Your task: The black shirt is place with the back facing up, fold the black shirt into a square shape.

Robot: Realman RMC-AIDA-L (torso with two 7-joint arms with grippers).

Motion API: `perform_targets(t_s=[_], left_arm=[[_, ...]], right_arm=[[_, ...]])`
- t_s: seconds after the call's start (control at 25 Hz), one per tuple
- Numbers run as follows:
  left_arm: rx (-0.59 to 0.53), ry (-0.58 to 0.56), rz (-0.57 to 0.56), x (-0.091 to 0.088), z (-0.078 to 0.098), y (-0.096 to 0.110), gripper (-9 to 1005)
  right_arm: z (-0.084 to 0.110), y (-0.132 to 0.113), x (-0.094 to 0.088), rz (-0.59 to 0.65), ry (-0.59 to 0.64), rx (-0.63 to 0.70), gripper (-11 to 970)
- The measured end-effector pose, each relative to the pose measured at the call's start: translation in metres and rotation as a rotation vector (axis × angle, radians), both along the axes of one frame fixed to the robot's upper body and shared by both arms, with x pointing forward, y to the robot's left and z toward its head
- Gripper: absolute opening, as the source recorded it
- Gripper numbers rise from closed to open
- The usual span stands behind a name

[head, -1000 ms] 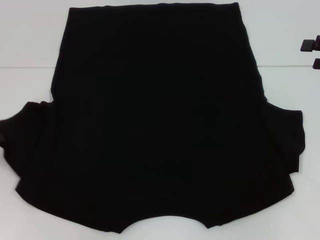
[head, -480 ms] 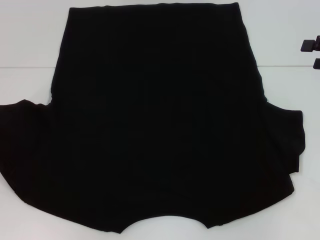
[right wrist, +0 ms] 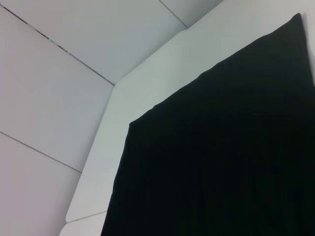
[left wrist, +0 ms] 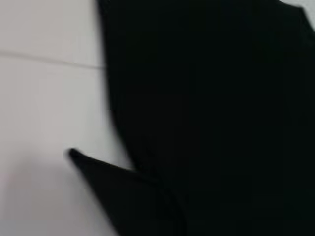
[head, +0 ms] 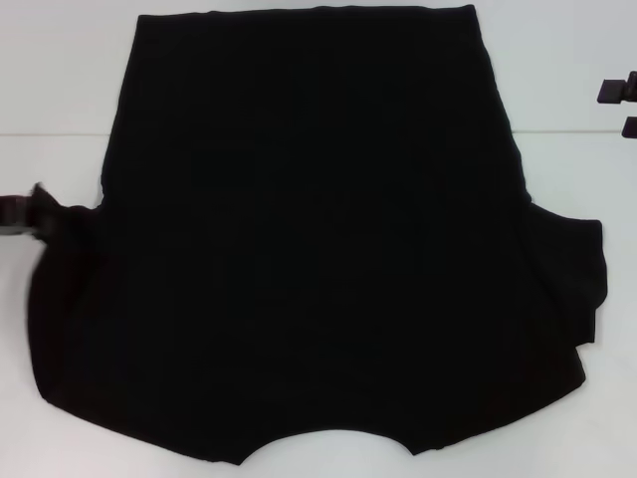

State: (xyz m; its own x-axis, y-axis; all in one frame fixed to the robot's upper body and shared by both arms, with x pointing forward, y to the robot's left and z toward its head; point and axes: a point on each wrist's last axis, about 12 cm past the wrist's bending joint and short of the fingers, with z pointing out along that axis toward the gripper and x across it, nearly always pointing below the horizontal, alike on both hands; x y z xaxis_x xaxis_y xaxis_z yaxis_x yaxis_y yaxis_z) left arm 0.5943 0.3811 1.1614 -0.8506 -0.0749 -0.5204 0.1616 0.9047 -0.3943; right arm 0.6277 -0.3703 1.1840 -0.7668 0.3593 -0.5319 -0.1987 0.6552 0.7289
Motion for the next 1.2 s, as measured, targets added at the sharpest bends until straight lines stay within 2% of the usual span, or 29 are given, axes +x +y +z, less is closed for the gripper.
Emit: perform_targets(t_s=[0.2,0.36,0.52,0.76,0.88,1.0,1.12,1.2], left_arm=[[0.118,-0.052,-0.199,0.01,0.012,-0.051,3],[0.219,-0.066,-0.343,0.014,0.014,-0.085,3],[0.299,-0.068,-0.448,0.016,0.008,-0.108,2],[0.38,-0.071,-0.554,0.014,0.0,-0.128,19],[0.407,-0.074,-0.546,0.014,0.001,-0.129,65],[0.369,-0.099,-0.468,0.015,0.008,-0.116,112],[0.246,-0.102,-0.344,0.012,0.009,-0.089,158],[0.078,-0.081,-0.298,0.005,0.003,-0.07,219]], right_arm=[[-0.001,0.0,0.0,-0.002,0.002,0.001,884],[-0.002,0.0,0.0,-0.004,0.002,0.0,884],[-0.002,0.0,0.0,-0.004,0.002,-0.003,883],[-0.003,-0.002,-0.001,-0.012,0.003,-0.004,883],[-0.003,-0.003,-0.001,-0.016,0.003,-0.005,883],[-0.003,-0.003,-0.001,-0.017,0.004,-0.008,882],[-0.004,-0.003,-0.002,-0.012,0.01,-0.015,882],[-0.006,-0.004,-0.003,-0.007,0.023,-0.032,882]])
